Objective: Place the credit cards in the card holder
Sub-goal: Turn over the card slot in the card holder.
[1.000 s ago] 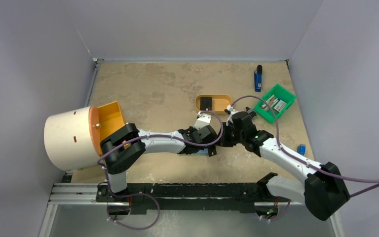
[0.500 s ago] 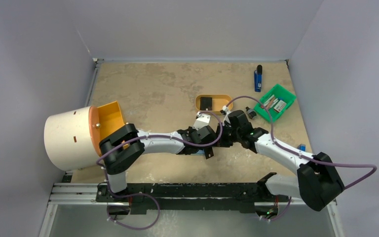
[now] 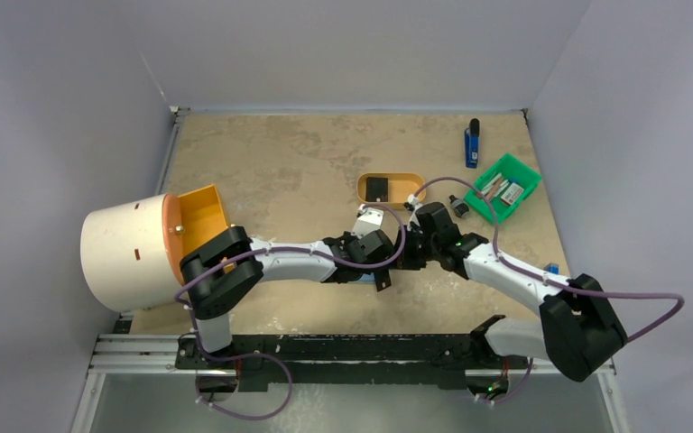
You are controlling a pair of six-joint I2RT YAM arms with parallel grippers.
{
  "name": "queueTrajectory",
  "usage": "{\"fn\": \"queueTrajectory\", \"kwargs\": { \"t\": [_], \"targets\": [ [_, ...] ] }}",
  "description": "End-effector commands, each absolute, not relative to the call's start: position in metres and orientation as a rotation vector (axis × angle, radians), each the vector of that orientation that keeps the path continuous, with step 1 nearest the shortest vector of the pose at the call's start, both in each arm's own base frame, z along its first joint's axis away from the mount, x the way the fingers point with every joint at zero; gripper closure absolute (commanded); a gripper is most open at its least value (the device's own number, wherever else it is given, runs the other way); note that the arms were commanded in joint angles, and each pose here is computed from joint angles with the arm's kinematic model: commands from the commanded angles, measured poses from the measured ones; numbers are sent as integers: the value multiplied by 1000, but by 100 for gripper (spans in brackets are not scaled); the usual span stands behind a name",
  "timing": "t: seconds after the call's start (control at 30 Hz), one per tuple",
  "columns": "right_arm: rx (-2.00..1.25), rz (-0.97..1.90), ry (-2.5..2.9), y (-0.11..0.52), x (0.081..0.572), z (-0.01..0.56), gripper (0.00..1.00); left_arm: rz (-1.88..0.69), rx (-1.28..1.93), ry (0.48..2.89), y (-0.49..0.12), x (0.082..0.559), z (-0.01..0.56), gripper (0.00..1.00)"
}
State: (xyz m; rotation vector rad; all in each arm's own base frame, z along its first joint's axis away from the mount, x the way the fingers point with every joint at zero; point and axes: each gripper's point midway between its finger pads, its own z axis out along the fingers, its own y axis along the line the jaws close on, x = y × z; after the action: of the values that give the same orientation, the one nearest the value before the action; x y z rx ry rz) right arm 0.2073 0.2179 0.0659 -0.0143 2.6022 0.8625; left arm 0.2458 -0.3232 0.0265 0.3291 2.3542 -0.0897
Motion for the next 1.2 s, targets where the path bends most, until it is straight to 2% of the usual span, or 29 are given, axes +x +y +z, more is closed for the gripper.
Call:
{"fn": "queueTrajectory", "kwargs": {
  "t": [0.0,0.27,0.33,0.47,0.53,1.17],
  "targets": [
    [-34,867,2582,222,215,63,100,-76,301,2349,-315,244,33,100],
    [-121,979,2532,236,214,76,100,-103,285,2334,-318,246,43,97],
    [-145,1000,2523,239,213,79,100,-126,276,2327,-320,247,50,90],
    [-173,1029,2500,244,217,83,100,-167,250,2306,-323,248,68,67],
    [-185,1043,2499,246,216,84,100,-173,238,2295,-321,248,76,62],
    [-255,1127,2452,270,227,97,100,-142,-14,2119,-273,258,138,60]
  ]
}}
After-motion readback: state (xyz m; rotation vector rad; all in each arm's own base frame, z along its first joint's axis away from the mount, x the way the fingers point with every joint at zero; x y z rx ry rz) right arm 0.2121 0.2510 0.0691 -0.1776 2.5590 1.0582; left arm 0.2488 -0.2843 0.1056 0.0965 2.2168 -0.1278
